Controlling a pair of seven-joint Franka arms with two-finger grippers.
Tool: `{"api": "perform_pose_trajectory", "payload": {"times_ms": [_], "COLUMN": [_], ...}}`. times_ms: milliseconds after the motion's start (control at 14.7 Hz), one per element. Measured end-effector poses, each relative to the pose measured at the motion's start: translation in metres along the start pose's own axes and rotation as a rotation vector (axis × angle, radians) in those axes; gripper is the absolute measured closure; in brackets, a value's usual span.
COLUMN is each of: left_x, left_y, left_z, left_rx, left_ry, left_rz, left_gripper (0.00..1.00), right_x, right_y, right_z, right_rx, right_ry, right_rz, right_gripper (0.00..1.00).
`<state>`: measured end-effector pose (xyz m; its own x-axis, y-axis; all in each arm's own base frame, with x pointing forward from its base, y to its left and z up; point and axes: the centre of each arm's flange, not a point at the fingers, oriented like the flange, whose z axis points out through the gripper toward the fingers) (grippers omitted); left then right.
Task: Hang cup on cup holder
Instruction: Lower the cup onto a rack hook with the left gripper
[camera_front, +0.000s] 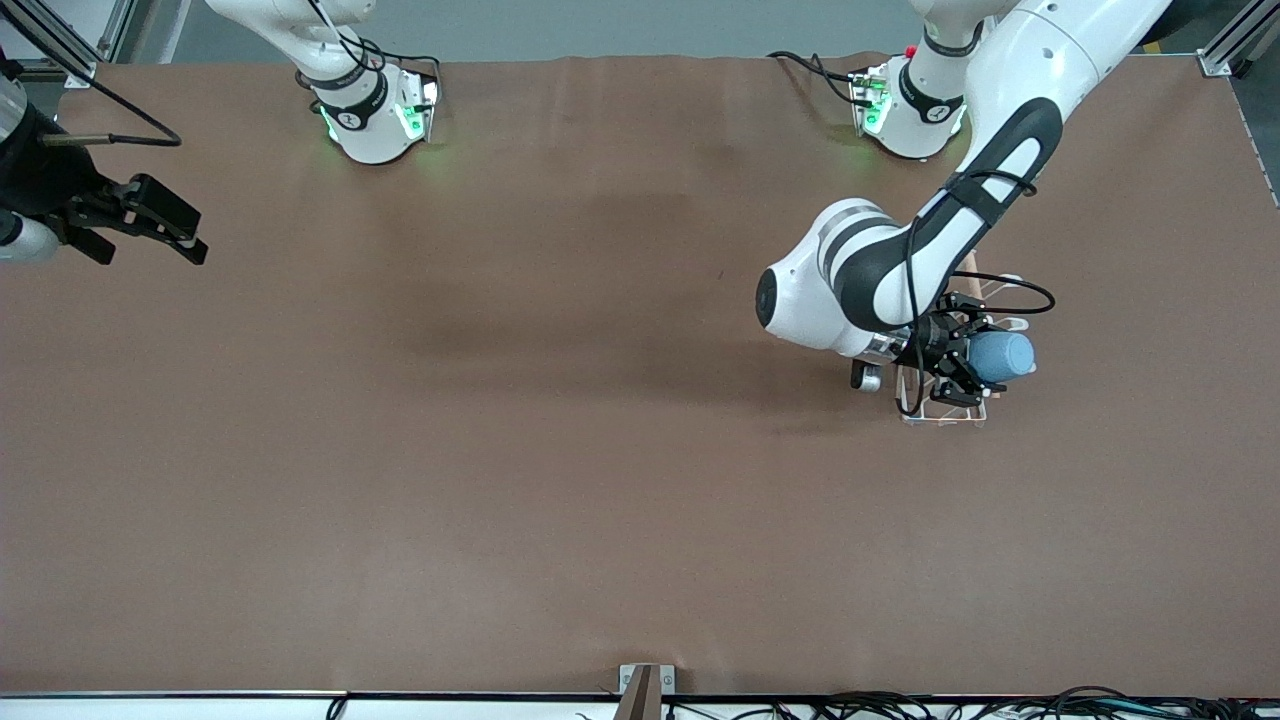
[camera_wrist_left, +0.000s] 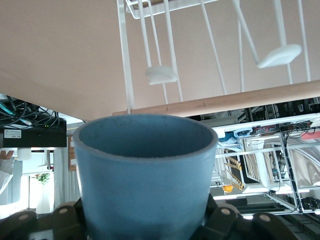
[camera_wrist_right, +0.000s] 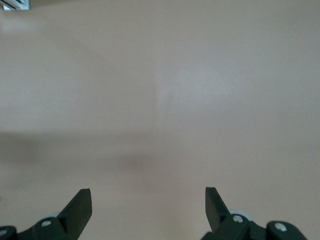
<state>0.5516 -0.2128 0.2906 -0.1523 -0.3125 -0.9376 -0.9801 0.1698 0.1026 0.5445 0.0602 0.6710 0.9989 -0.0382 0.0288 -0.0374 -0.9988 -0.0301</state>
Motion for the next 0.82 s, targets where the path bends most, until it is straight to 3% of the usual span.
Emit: {"api": "perform_pose_trajectory", "payload": {"times_ms": [204, 817], "left_x": [0.011, 0.032], "left_y": [-0.001, 0.002], "left_z": [0.004, 0.017], "left_rx": [-0.008, -0.051], "left_ry": [0.005, -0.018], "left_rz": [-0.032, -0.107], "left_gripper": [0.22, 0.22], "right_x": [-0.005, -0.004], "right_y": [-0.003, 0.001], "right_z": [0.004, 0.004], "right_rx": [-0.006, -0.005], "right_ry": [-0.043, -0.037], "right_rz": [-0.007, 0.000], "right_gripper": [0.00, 0.00]}}
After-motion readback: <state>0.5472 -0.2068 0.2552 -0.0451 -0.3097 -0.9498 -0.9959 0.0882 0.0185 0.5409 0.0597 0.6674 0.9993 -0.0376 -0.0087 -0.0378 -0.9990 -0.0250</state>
